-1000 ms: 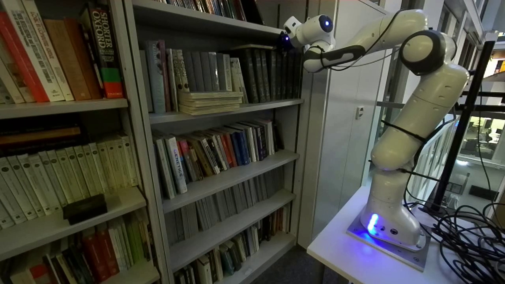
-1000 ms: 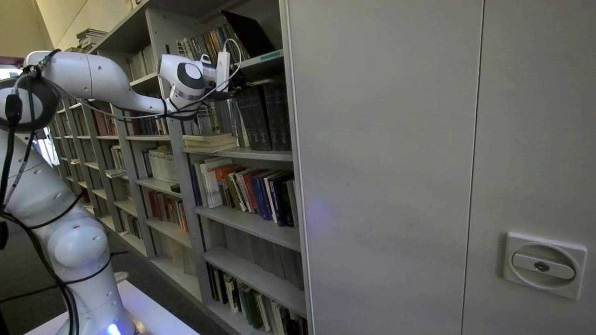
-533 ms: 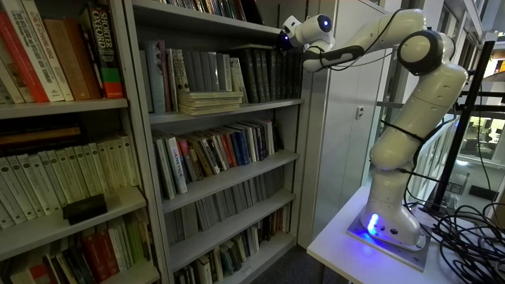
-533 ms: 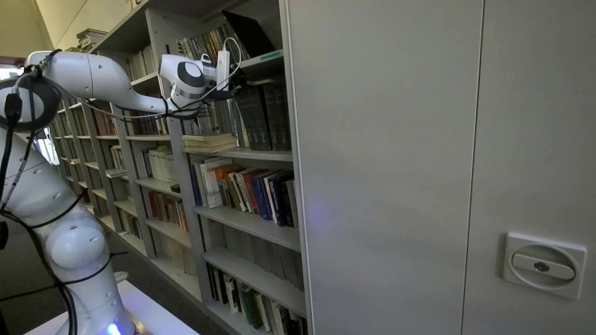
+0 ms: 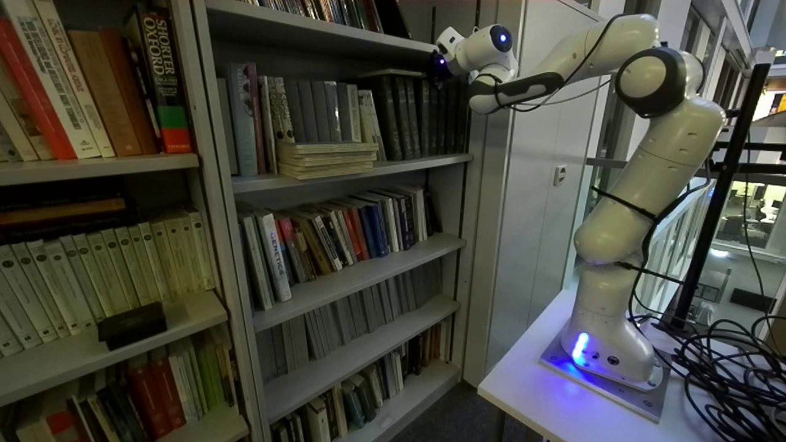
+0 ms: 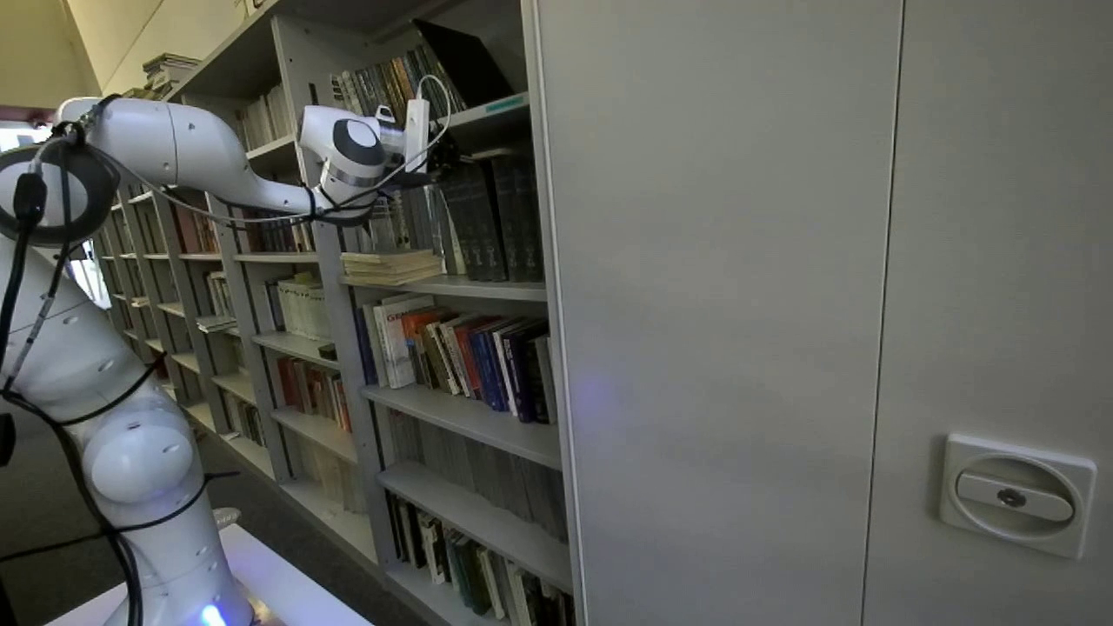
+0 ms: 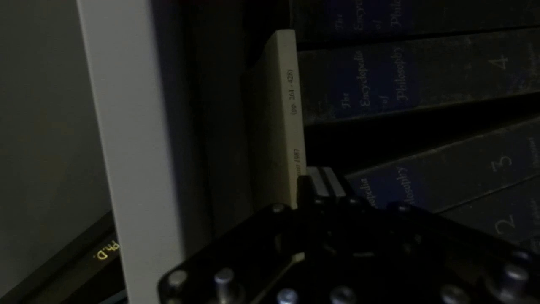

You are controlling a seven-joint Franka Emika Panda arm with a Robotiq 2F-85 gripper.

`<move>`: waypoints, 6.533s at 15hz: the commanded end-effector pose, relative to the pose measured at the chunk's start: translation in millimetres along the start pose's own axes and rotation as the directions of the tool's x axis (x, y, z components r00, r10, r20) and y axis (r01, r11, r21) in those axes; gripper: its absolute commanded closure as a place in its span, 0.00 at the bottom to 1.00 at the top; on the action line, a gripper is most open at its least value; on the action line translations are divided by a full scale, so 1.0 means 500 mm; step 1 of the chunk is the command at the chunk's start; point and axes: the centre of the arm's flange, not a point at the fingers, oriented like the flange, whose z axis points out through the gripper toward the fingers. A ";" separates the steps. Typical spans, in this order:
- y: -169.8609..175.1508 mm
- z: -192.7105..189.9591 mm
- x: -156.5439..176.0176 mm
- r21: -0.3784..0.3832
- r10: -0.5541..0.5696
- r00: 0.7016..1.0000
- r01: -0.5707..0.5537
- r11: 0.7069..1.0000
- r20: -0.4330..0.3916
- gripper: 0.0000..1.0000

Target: Pick up the book on top of the pile of books on the bookshelf and then put it on top of the books that are arranged on the shelf

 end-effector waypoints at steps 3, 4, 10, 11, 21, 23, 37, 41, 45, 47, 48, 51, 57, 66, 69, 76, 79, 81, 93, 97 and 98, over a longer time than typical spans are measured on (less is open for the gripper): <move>0.007 0.014 0.026 -0.034 -0.005 1.000 0.005 0.999 0.003 1.00; 0.008 0.014 0.029 -0.035 -0.005 1.000 0.005 0.999 0.000 1.00; 0.009 0.020 0.039 -0.046 -0.011 1.000 0.011 0.999 0.006 1.00; 0.010 0.023 0.038 -0.047 -0.011 1.000 0.012 0.999 0.010 1.00; 0.003 0.041 0.022 -0.054 -0.009 0.999 0.011 0.998 0.043 1.00; 0.002 0.040 0.016 -0.054 -0.006 0.999 0.009 0.998 0.046 1.00; 0.005 0.043 0.073 -0.052 -0.026 1.000 0.027 0.998 0.006 1.00; -0.001 0.047 0.082 -0.049 -0.032 0.999 0.032 0.998 -0.003 1.00; 0.003 0.049 0.064 -0.050 -0.028 1.000 0.028 0.998 0.009 1.00; 0.006 0.052 0.052 -0.053 -0.026 0.999 0.027 0.998 0.019 1.00; 0.007 0.053 0.048 -0.054 -0.025 0.999 0.026 0.998 0.023 1.00; 0.008 0.055 0.037 -0.055 -0.023 0.999 0.025 0.998 0.034 1.00; 0.006 0.056 0.024 -0.056 -0.023 0.999 0.025 0.998 0.047 1.00; 0.019 0.063 0.036 -0.071 -0.046 0.997 0.050 0.996 0.057 1.00; 0.015 0.062 0.040 -0.074 -0.052 0.997 0.056 0.996 0.055 1.00; -0.023 0.046 0.002 -0.051 -0.048 0.997 0.051 0.997 0.064 1.00; -0.052 0.020 -0.027 -0.028 -0.042 0.997 0.043 0.999 0.063 1.00; -0.076 -0.001 -0.051 -0.013 -0.033 0.998 0.034 0.999 0.062 1.00; -0.188 -0.141 -0.134 0.460 -0.171 0.941 0.017 0.888 0.294 0.95; -0.130 -0.128 -0.138 0.606 -0.282 0.881 -0.007 0.796 0.380 1.00; -0.121 -0.118 -0.138 0.646 -0.306 0.873 -0.013 0.763 0.379 1.00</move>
